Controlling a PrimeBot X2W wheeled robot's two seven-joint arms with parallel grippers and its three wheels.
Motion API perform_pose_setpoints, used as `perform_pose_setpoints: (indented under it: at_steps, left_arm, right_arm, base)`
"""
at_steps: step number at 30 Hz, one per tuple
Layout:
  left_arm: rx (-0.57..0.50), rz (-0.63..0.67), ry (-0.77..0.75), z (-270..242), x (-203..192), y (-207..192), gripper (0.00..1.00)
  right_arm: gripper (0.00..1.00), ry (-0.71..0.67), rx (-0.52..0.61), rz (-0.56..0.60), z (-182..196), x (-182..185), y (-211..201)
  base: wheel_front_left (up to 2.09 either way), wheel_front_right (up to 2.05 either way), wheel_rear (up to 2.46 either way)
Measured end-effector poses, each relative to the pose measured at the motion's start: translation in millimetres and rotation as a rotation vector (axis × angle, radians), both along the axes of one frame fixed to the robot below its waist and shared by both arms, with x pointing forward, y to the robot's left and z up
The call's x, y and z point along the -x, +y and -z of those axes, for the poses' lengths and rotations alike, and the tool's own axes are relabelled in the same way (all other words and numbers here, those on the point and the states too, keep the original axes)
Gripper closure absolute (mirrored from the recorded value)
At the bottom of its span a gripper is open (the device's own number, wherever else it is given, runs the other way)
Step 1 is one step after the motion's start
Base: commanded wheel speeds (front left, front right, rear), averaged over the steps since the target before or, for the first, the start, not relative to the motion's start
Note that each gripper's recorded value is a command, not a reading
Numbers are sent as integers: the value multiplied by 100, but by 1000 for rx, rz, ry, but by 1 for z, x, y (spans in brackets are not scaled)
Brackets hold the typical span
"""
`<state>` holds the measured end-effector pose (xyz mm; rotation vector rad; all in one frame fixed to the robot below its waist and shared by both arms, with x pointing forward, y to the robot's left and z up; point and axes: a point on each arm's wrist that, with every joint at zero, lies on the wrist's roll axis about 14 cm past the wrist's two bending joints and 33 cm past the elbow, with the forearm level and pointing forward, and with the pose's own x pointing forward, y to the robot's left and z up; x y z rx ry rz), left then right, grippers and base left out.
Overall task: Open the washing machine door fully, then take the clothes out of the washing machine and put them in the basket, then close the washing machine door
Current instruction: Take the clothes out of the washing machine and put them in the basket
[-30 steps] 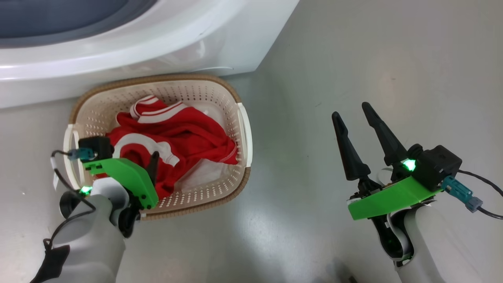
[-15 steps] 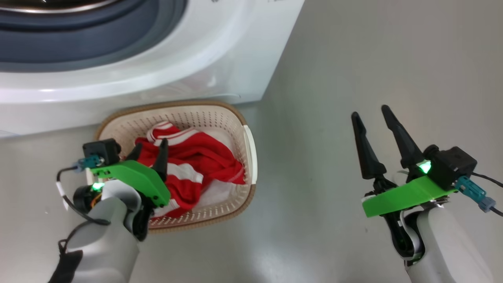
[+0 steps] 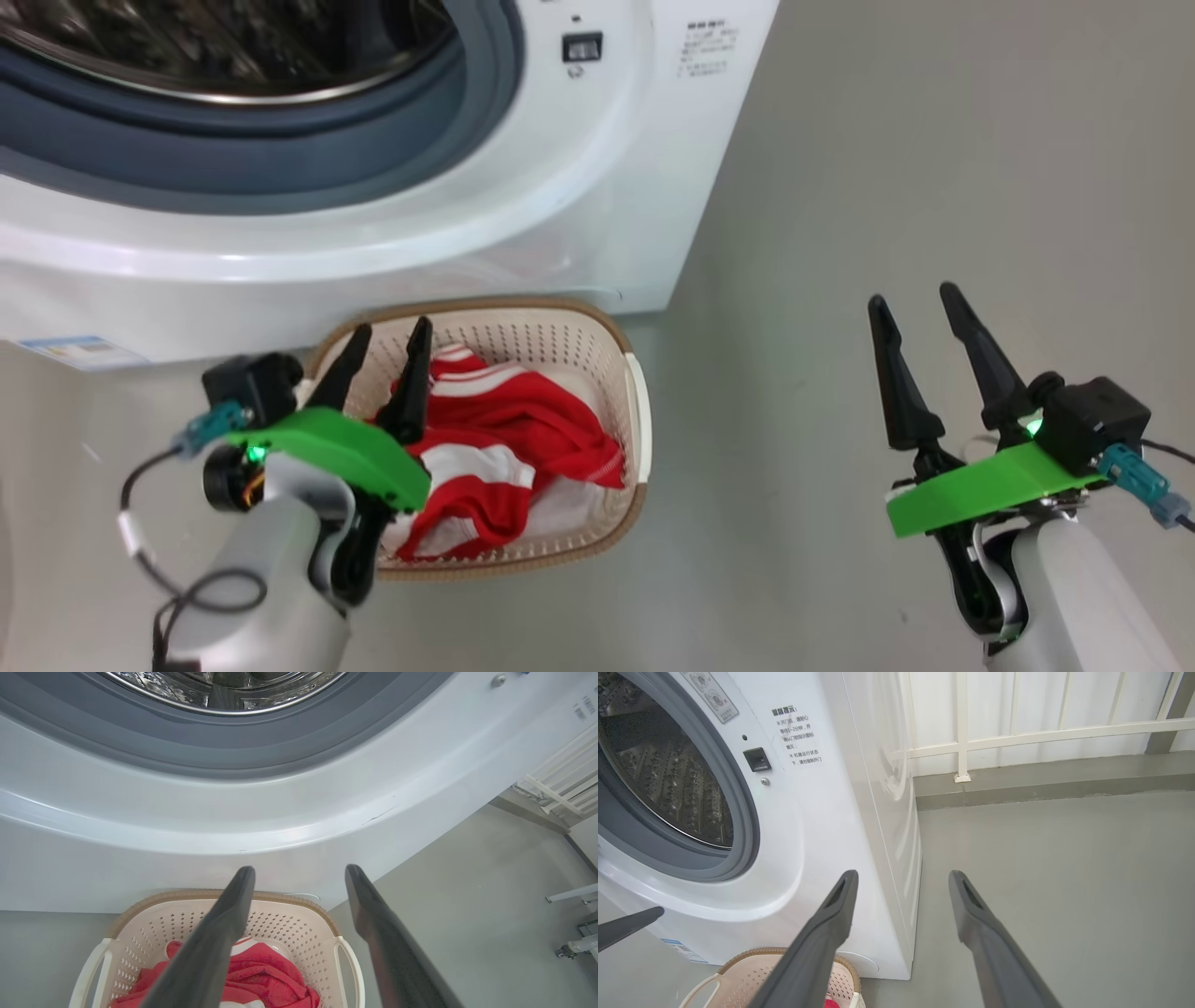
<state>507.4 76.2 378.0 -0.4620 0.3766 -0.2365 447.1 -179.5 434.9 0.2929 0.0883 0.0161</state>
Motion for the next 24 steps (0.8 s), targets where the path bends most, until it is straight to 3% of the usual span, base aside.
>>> perform_pose_setpoints:
  at_steps: [5, 24]
  left_arm:
    - [45, -71, -82, -30, 12, 16, 0]
    - [-68, -141, -423, -133, 78, 54, 0]
  right_arm:
    - [0, -26, 19, -18, -12, 7, 5]
    - [0, -110, 78, 9, -51, 54, -6]
  base:
    - [0, 0, 0]
    - [0, 0, 0]
